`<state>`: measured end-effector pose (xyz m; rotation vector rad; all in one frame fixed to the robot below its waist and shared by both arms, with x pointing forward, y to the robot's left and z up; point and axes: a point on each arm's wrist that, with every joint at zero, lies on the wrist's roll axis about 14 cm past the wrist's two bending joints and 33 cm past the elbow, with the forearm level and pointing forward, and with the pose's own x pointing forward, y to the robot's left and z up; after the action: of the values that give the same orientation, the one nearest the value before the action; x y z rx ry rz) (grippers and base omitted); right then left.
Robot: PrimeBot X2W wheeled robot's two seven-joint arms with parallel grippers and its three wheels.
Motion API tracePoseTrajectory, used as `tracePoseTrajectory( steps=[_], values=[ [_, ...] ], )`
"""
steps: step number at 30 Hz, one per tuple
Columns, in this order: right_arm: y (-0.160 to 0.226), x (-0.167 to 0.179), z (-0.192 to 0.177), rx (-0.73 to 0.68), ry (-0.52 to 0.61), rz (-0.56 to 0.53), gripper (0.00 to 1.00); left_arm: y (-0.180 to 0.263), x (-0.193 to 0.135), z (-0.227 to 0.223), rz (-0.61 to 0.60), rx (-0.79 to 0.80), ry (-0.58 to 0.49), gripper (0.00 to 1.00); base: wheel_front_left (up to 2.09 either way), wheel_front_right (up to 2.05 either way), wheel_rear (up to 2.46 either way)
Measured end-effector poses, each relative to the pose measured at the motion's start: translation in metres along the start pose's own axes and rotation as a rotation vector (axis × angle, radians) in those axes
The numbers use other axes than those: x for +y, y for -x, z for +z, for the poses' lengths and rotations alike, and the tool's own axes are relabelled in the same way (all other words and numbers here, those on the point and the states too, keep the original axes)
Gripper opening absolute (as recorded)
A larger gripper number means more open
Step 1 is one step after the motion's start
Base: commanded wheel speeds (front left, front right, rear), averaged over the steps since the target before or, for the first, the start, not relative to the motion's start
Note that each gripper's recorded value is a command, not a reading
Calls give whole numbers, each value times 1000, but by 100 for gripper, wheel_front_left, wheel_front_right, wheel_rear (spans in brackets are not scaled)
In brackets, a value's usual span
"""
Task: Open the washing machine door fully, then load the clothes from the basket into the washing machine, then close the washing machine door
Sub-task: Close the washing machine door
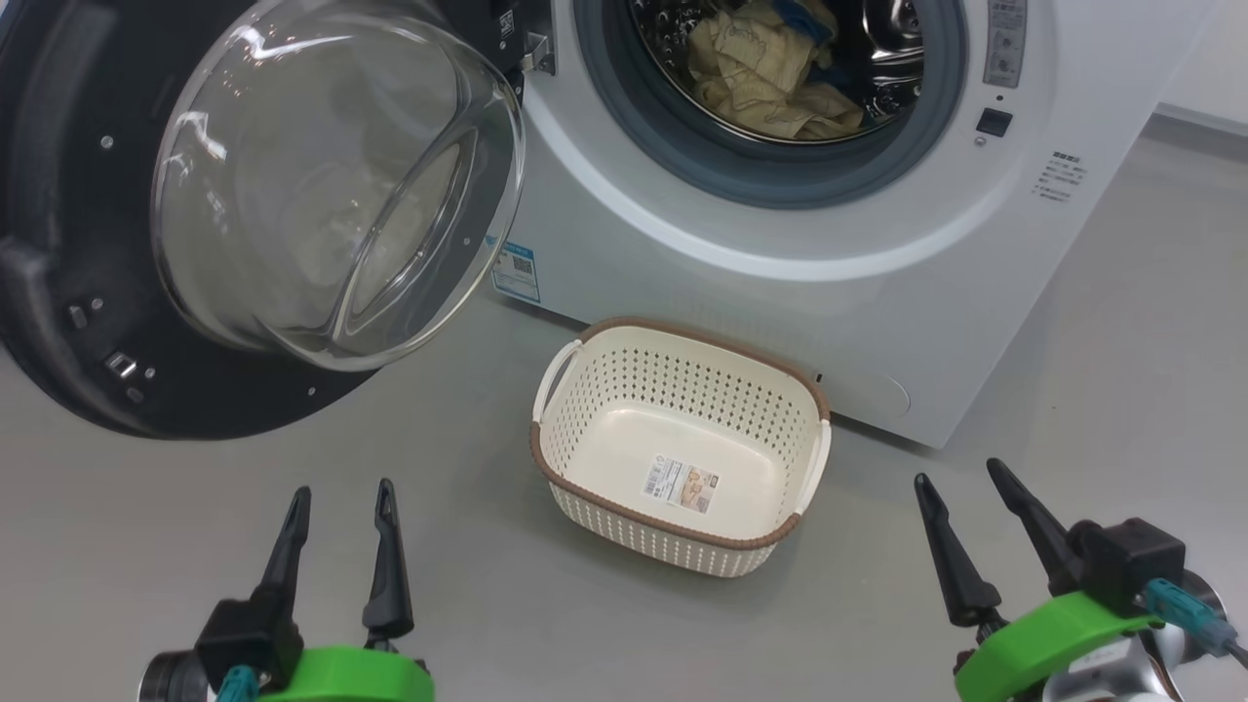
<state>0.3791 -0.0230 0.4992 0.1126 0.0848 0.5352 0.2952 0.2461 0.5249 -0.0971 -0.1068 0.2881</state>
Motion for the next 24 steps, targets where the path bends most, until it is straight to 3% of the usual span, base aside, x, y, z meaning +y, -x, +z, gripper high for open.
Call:
tracePoseTrajectory(
  steps=[2,3,4,6,16,24],
  values=[
    [1,0,0,-1,1,-1,100,0,0,0,-2,-1,-2,98,0,0,0],
    [1,0,1,-1,1,-2,100,0,-1,0,-2,-3,-3,82,0,0,0],
    [1,0,1,-2,2,-2,100,0,-1,1,-1,-4,1,49,0,0,0],
    [1,0,2,-5,3,-1,100,0,-1,1,6,-6,15,0,0,0,0],
    [-3,4,7,-19,8,13,100,-1,8,25,24,-71,142,0,0,0,0],
    [-8,7,7,-18,7,27,100,-2,10,61,-39,-181,391,0,0,0,0]
  ],
)
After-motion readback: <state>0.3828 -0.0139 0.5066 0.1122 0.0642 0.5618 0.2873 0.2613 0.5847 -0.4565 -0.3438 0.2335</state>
